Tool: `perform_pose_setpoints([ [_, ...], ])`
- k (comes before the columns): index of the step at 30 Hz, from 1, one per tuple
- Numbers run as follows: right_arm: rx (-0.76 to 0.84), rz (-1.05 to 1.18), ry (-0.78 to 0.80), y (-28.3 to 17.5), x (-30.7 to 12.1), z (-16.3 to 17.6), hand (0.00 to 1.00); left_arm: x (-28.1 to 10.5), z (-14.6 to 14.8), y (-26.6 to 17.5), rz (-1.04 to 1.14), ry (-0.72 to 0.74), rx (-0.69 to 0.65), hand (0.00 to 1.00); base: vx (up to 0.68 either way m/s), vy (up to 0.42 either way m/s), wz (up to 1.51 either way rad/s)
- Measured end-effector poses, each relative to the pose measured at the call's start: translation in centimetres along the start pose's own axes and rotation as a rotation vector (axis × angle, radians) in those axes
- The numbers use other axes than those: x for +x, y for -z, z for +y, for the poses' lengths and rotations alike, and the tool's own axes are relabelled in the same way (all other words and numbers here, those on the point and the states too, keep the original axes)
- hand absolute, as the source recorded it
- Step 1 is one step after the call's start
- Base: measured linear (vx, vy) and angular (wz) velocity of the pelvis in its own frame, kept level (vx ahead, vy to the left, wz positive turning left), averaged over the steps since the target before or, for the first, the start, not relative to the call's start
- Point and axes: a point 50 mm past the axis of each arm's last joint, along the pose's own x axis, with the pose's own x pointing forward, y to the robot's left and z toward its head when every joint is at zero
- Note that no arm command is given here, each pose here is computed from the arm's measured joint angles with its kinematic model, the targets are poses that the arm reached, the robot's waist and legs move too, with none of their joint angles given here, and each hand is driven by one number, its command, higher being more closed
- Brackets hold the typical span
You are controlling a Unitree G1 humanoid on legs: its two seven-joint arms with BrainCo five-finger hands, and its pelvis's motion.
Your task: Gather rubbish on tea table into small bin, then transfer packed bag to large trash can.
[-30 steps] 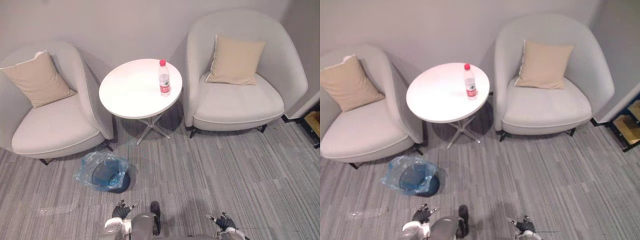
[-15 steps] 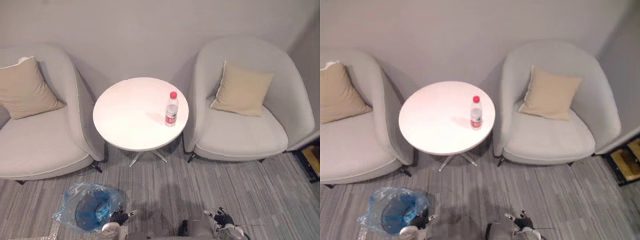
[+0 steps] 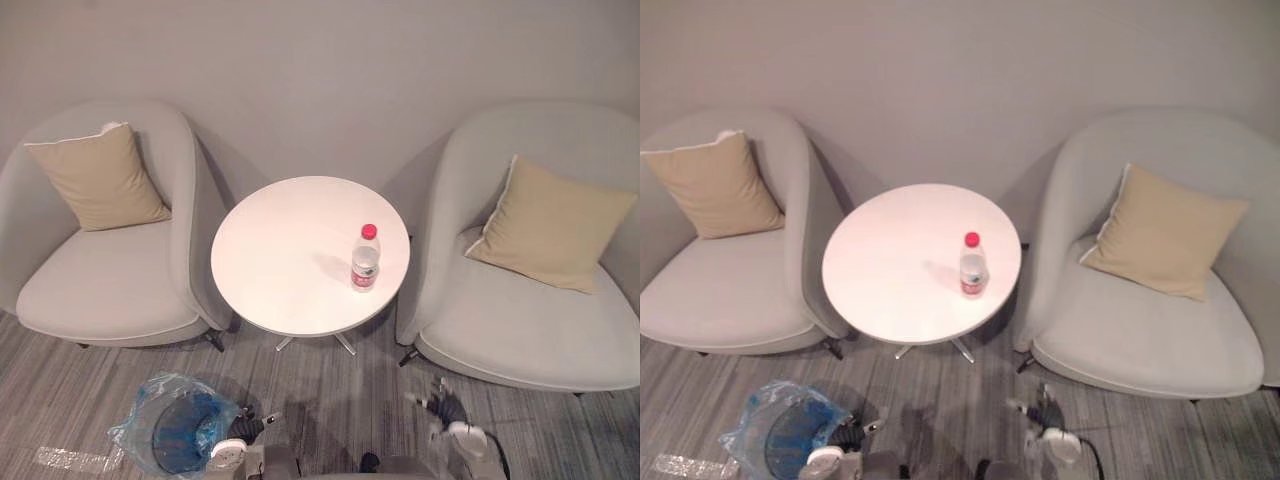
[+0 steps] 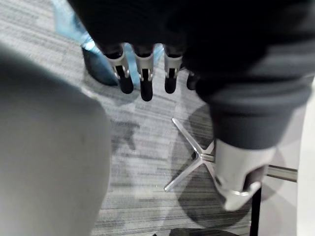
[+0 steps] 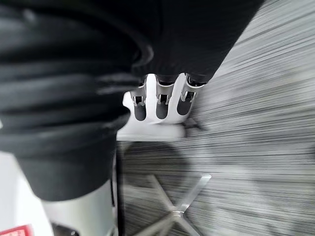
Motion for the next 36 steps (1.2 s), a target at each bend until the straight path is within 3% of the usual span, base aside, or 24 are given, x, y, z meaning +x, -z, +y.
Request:
perform_pose_setpoints([
  [5, -0.004, 0.115, 0.038, 2.5, -0.6, -1.2, 0.0, 0.0, 0.7, 0.5, 0.033, 0.0, 0.047, 0.0, 0.18, 0.164, -0.04],
  [13, -0.089, 0.124, 0.006, 3.2, -1.0, -0.8, 0.0, 0.0, 0.6, 0.7, 0.037, 0.027, 0.125, 0.0, 0.09, 0.036, -0.02],
  [23, -0.129, 0.243, 0.062, 6.7, -3.2, -2.4, 0.0, -0.2, 0.6, 1.5, 0.06, 0.025, 0.119, 0.0, 0.01, -0.022, -0.02],
  [31, -0.259, -0.257, 0.029, -3.6, -2.5, -0.8, 0.0, -0.4, 0.8, 1.7, 0.057, 0.027, 0.154, 0.0, -0.07, 0.02, -0.01],
  [36, -0.322, -0.403, 0.048, -6.3, -3.2, -0.4, 0.0, -0.4, 0.7, 1.6, 0.045, 0.028, 0.166, 0.0, -0.12, -0.004, 0.08],
])
